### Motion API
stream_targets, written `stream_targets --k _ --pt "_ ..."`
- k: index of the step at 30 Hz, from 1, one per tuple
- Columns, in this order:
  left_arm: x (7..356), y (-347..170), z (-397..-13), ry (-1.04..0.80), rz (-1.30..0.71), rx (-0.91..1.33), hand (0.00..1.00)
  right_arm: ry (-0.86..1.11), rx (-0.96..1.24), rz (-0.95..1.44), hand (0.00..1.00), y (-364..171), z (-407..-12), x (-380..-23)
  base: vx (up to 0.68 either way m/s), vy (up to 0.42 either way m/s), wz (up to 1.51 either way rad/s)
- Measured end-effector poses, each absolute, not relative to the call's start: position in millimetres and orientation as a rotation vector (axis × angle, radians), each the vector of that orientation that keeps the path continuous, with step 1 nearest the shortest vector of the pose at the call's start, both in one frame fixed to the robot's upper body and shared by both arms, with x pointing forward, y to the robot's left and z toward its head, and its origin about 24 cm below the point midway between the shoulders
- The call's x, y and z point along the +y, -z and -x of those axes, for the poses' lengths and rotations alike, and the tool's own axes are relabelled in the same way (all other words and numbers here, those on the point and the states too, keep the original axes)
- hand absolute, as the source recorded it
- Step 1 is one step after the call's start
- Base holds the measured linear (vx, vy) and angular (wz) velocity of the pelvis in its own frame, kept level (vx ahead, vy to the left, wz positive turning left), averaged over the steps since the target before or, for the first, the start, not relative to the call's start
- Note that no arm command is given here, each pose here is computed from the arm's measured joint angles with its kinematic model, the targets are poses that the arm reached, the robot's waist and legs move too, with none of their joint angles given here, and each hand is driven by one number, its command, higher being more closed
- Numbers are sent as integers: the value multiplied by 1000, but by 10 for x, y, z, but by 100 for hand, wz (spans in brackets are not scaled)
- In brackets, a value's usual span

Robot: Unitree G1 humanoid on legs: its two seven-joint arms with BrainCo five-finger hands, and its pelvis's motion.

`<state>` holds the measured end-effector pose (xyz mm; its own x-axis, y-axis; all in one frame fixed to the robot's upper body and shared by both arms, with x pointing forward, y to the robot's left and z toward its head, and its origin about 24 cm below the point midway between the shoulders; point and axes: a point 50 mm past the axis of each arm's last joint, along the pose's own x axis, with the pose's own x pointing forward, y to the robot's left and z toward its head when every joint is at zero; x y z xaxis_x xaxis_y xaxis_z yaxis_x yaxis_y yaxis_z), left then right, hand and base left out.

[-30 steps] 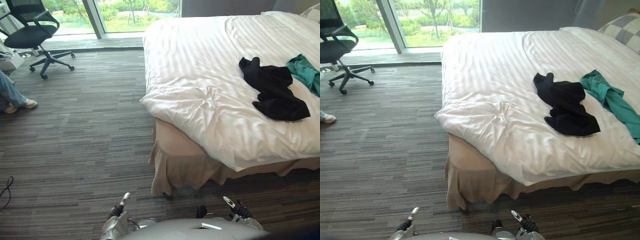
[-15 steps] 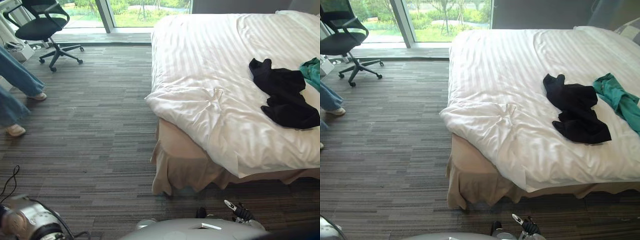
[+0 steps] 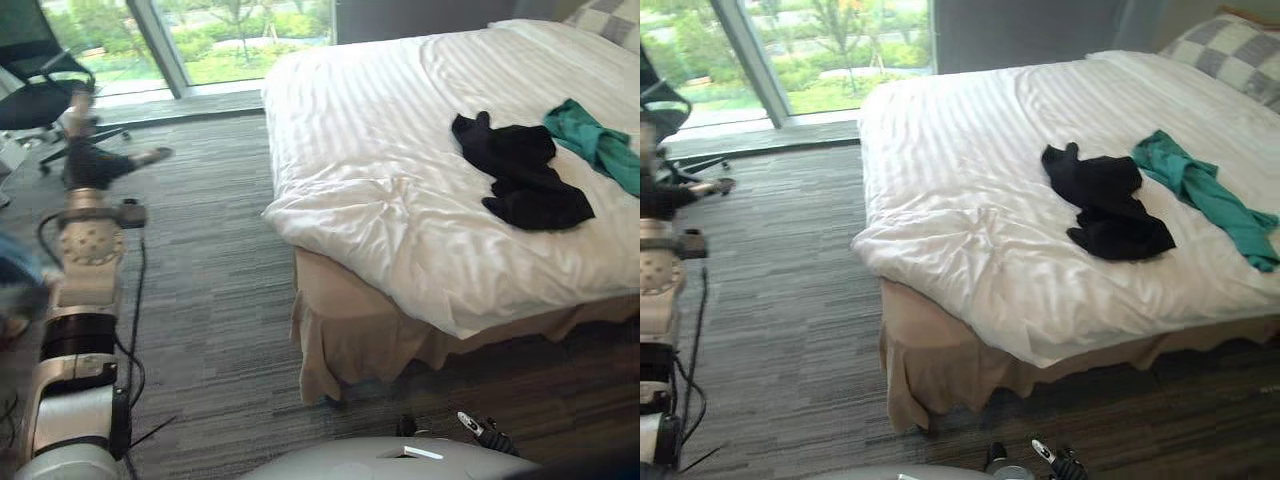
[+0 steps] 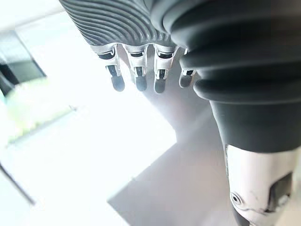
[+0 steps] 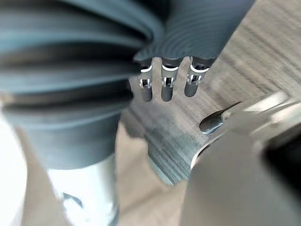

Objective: Tidy the bed and pick cloth on bed and put in laundry

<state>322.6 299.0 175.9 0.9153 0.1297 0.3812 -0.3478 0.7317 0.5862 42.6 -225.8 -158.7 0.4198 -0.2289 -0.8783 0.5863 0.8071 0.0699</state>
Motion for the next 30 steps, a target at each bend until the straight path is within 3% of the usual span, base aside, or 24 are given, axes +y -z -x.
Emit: stream_targets --k 4,11,18,25,26,30 --pt "2705 -1691 -3469 -158 -800 -240 0 555 1043 -399 0 1593 -272 -2290 -8 -10 -30" --pt "2694 -1624 -3707 -186 -916 -44 0 493 1029 -399 0 1578 -297 -2295 -60 -48 -18" --pt "2571 -1912 -3935 -244 -966 24 0 367 789 -350 0 1319 -984 -2520 -170 -44 -20" --pt "2302 -2014 -4040 -220 -950 29 0 255 610 -347 0 1062 -1341 -2465 -29 13 -27" --pt "2267 -2124 -4061 -231 -955 9 100 215 571 -349 0 1000 -1422 -2415 6 26 -4" --pt "2177 -2328 -4088 -279 -1043 -25 100 124 442 -352 0 801 -1631 -2325 -11 9 2"
